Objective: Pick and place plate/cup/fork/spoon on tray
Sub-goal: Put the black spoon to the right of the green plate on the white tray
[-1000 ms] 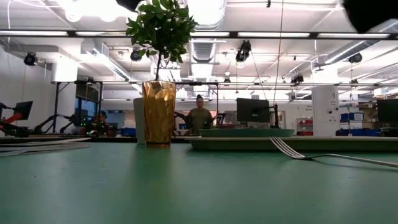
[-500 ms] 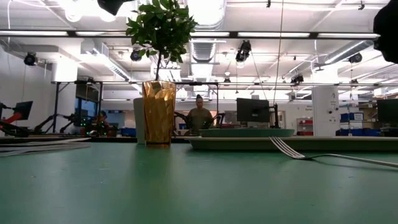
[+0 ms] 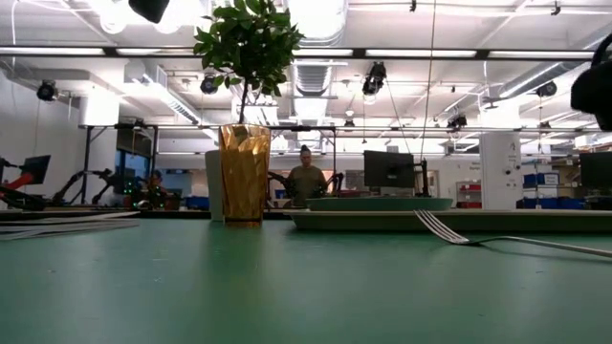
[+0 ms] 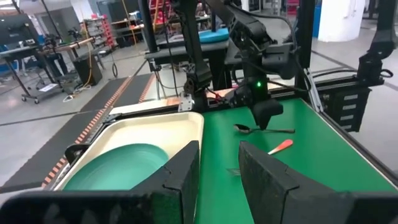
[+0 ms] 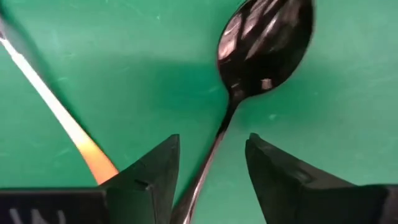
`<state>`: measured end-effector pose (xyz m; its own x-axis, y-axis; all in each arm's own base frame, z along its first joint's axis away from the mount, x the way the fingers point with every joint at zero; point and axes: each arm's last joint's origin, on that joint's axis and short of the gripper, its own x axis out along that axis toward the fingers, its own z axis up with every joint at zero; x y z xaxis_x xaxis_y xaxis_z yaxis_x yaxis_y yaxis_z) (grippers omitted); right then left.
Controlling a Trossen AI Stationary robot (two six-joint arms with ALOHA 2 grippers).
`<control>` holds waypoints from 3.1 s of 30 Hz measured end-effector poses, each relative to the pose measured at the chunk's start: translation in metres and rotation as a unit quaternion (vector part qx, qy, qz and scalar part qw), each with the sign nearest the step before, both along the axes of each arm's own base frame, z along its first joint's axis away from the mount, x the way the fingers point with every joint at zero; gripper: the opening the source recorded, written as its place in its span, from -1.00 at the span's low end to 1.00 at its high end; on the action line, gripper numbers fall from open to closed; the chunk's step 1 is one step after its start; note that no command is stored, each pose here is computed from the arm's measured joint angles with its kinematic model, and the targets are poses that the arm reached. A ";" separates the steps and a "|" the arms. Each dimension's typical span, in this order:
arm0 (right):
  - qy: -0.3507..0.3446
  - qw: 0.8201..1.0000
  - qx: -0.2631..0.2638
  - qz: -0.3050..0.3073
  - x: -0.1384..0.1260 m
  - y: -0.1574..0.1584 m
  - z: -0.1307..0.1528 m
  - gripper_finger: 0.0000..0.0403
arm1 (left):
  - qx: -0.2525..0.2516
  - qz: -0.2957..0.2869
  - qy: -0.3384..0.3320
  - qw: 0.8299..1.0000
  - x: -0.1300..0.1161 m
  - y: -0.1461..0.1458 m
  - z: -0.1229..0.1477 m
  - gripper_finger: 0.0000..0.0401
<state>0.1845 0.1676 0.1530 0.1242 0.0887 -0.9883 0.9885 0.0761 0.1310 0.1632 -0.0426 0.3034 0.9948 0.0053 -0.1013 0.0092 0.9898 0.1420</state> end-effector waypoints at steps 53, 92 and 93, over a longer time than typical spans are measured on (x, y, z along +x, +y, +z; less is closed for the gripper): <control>-0.098 0.992 -0.058 0.055 0.065 -0.206 0.111 -0.95 | 0.028 -0.003 -0.010 1.000 0.003 -0.001 -0.001 -0.53; -0.058 0.993 -0.069 -0.071 -0.030 -0.336 0.030 -0.94 | 0.025 -0.003 -0.018 1.000 0.003 -0.001 0.000 -0.53; -0.058 0.993 -0.069 -0.071 -0.030 -0.336 0.030 -0.94 | 0.027 -0.003 -0.019 0.999 0.003 -0.001 0.001 -0.53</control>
<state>0.1549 -0.1688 0.1827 0.2398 -0.0728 -0.9681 0.9693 -0.0374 0.2429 0.1665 -0.0437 0.3040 0.9980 0.0040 -0.0626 0.0083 0.9807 0.1955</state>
